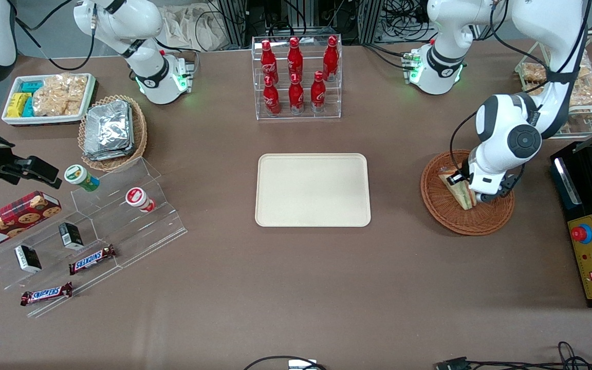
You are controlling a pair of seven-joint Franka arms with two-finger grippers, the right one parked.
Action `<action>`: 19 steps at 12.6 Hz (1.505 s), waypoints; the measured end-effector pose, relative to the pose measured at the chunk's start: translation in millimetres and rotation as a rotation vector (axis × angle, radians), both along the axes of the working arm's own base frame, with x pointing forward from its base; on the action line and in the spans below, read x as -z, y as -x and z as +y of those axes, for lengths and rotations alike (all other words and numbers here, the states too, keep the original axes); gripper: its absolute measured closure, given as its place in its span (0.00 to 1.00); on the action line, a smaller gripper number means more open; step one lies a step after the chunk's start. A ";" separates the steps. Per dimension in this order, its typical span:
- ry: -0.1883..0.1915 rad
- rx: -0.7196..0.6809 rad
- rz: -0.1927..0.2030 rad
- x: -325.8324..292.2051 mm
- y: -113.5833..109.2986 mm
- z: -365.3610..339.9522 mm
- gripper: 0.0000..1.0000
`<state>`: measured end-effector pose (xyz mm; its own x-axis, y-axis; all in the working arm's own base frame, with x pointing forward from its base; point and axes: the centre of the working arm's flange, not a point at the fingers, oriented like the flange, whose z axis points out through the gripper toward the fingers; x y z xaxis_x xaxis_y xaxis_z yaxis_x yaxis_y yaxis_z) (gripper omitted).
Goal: Place sandwich from basket to tray
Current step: 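Lower the open left gripper over the sandwich in the wicker basket and grasp it, then lift the sandwich up out of the basket with the left gripper, then carry the sandwich over the cream tray and lower it onto the tray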
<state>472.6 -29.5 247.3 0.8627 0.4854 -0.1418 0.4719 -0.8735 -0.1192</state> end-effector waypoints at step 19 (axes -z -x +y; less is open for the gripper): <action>0.058 0.350 0.036 -343.2 -40.4 -76.2 0.84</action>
